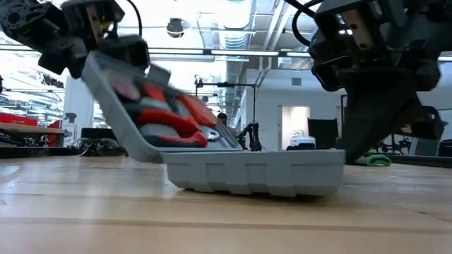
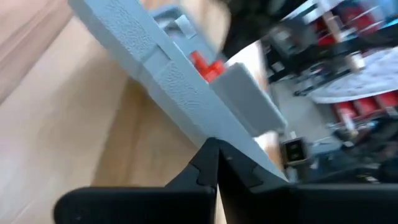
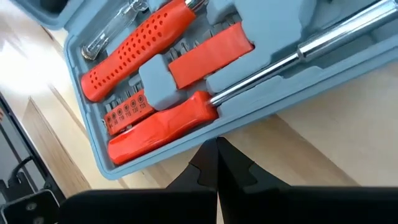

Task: Prefit tool cases
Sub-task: Close the gray tool case

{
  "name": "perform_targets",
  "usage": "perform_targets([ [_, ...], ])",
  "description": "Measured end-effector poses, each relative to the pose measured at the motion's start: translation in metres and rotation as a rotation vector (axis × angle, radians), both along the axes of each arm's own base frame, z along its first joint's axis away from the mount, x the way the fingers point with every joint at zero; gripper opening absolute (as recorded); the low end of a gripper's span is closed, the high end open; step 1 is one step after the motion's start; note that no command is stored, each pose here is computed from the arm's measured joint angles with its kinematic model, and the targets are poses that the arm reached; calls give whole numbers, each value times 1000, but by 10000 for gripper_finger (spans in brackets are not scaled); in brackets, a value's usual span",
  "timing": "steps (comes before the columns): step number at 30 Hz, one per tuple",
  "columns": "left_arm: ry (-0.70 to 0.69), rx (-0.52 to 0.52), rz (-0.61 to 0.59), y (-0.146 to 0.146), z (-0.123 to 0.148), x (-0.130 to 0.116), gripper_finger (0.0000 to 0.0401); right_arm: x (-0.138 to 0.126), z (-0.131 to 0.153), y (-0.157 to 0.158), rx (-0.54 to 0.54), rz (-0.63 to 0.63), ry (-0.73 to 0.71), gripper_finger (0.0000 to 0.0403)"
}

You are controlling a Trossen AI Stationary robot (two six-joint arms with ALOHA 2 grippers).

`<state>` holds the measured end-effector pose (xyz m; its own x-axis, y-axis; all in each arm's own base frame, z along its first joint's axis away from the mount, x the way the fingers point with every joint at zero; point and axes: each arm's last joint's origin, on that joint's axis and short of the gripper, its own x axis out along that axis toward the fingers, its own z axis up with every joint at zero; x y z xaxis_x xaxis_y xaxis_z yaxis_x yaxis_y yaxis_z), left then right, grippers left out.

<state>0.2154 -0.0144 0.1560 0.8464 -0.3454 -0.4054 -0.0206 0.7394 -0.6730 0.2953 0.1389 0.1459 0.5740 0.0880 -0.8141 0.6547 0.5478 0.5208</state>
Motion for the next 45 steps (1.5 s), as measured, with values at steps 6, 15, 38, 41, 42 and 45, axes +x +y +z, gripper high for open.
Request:
perform_targets([
  [6,-106,-25,-12,-4,11,4,0,5,3,-3,-9,-25,-46,0],
  [15,-110,3,9,-15,12,5,0,13,4,-18,-27,-25,-61,0],
  [38,-152,-56,-118,-45,-16,92,0,18,-1,-33,-6,31,-20,0],
  [41,-165,-50,-124,-43,-13,96,0,18,-1,-33,-9,33,-13,0],
  [42,-161,-48,-123,-42,-14,96,0,16,1,-35,-19,27,-1,0],
  [45,-160,-49,-122,-42,-14,96,0,2,11,-41,-74,9,79,0],
])
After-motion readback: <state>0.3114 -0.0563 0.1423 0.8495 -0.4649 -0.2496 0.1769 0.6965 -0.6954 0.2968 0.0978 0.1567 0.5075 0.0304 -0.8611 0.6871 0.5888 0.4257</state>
